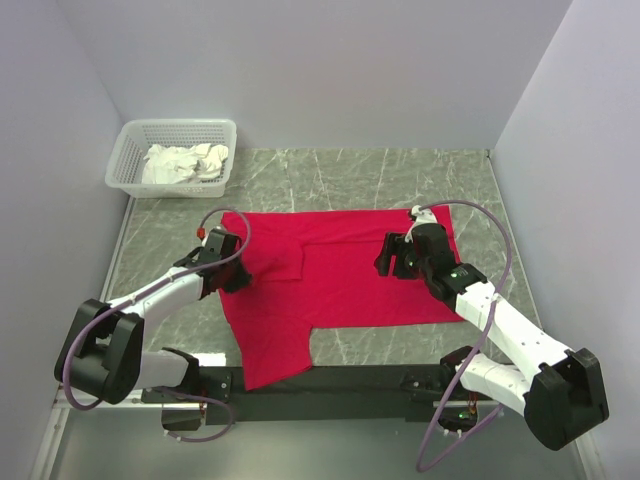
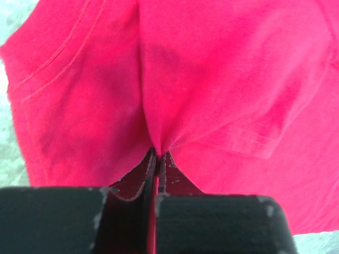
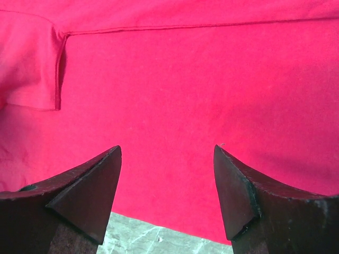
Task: Fold and stack the t-shirts
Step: Fold the tshirt
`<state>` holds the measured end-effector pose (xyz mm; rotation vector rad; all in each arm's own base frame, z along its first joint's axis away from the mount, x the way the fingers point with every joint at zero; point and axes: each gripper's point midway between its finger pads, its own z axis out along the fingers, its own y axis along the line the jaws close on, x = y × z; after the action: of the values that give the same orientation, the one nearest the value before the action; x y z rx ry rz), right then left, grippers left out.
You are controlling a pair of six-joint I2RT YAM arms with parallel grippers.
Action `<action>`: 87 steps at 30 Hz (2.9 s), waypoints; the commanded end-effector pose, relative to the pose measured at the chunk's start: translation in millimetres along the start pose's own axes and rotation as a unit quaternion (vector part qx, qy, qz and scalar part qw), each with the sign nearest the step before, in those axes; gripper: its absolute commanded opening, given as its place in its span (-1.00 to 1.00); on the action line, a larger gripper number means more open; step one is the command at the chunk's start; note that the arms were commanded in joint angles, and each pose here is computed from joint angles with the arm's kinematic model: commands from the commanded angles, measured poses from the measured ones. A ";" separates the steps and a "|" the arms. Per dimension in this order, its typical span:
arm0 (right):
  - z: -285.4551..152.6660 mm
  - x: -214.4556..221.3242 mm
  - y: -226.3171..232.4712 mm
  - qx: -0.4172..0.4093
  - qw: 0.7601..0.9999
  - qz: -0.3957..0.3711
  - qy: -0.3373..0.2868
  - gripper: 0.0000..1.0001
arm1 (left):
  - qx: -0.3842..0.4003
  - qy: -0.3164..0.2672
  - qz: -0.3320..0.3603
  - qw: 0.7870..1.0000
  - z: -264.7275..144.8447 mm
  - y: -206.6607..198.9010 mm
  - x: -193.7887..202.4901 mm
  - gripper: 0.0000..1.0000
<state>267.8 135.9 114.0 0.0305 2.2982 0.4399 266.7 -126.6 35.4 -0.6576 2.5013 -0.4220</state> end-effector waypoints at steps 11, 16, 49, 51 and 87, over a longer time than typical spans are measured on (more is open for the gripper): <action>1.6 -7.9 4.7 -0.011 1.000 0.000 -0.009 0.52 | -0.065 0.005 -0.005 0.998 -16.5 14.7 -3.8 -0.30; -2.3 -10.1 1.1 -0.001 1.000 -0.008 -0.014 0.52 | -0.076 -0.039 0.031 0.996 -30.5 1.3 -19.7 0.29; -7.4 -13.5 -10.4 0.029 0.999 -0.007 -0.025 0.50 | -0.118 -0.018 0.296 0.948 34.2 -120.2 57.7 -0.45; -6.6 -12.0 -10.5 0.030 0.999 -0.008 -0.023 0.50 | -0.120 -0.018 0.295 0.948 35.0 -119.2 58.7 -0.46; -0.5 -36.5 -17.5 0.064 0.997 0.031 -0.032 0.51 | -0.045 0.015 0.240 0.969 -4.3 -170.0 46.0 0.20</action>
<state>270.5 121.2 110.1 0.0880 2.3234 0.3405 280.4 -290.8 53.1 -0.0192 2.6719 -0.0434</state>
